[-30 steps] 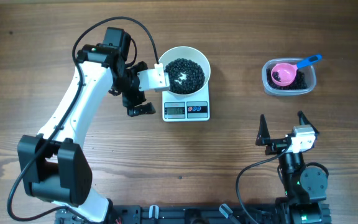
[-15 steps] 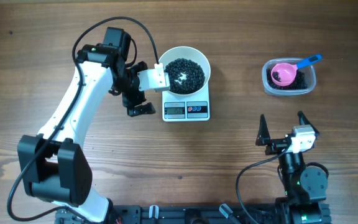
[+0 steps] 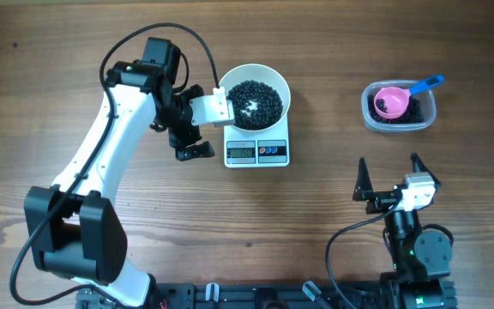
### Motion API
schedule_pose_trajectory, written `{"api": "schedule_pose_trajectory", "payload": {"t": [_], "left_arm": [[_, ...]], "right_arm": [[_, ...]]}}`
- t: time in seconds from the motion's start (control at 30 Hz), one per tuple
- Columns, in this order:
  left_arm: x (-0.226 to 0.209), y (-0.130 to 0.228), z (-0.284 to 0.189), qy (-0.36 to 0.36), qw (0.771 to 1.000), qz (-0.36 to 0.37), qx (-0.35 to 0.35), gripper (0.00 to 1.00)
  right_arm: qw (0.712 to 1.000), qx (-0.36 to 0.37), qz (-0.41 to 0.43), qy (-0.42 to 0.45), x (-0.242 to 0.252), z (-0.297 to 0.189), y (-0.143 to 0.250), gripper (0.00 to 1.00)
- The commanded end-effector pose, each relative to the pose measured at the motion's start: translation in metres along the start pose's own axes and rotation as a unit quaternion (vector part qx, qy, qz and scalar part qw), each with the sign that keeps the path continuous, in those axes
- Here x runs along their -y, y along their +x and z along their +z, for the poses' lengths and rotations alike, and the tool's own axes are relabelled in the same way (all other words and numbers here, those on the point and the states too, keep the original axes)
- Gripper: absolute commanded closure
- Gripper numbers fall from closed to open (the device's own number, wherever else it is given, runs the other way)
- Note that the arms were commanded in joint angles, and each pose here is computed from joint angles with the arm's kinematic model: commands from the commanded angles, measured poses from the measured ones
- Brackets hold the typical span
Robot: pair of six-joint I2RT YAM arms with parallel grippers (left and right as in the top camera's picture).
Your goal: Scoop item into bowl and weigh 150g on scale
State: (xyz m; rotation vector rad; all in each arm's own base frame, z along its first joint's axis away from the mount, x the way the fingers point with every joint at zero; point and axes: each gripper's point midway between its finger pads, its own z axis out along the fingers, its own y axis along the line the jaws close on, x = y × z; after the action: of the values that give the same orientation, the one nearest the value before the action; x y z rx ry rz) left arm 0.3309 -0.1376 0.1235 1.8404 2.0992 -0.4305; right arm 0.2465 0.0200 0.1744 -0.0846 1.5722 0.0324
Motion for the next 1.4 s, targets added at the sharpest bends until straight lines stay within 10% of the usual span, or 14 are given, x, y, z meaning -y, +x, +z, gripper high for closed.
{"api": "schedule_pose_trajectory", "payload": {"t": [0.0, 0.33, 1.07, 1.23, 1.37], "left_arm": [[0.003, -0.002, 0.002, 0.008, 1.0, 0.007, 0.01, 0.0], [0.02, -0.029, 0.001, 0.009, 0.998, 0.052, 0.015, 0.0], [0.139, -0.067, -0.21, -0.287, 0.931, 0.18, 0.131, 0.0], [0.134, -0.058, -0.205, -0.333, 0.92, 0.078, 0.193, 0.0], [0.097, -0.052, -0.202, -0.397, 0.862, -0.052, 0.312, 0.0]], "right_arm": [[1.0, 0.006, -0.009, -0.011, -0.004, -0.001, -0.003, 0.0], [1.0, 0.006, -0.009, -0.011, -0.004, -0.001, -0.003, 0.0], [1.0, 0.007, -0.009, -0.011, -0.004, -0.001, -0.003, 0.0], [1.0, 0.007, -0.009, -0.011, -0.004, -0.001, -0.003, 0.0], [1.0, 0.007, -0.009, -0.011, -0.004, -0.001, -0.003, 0.0]]}}
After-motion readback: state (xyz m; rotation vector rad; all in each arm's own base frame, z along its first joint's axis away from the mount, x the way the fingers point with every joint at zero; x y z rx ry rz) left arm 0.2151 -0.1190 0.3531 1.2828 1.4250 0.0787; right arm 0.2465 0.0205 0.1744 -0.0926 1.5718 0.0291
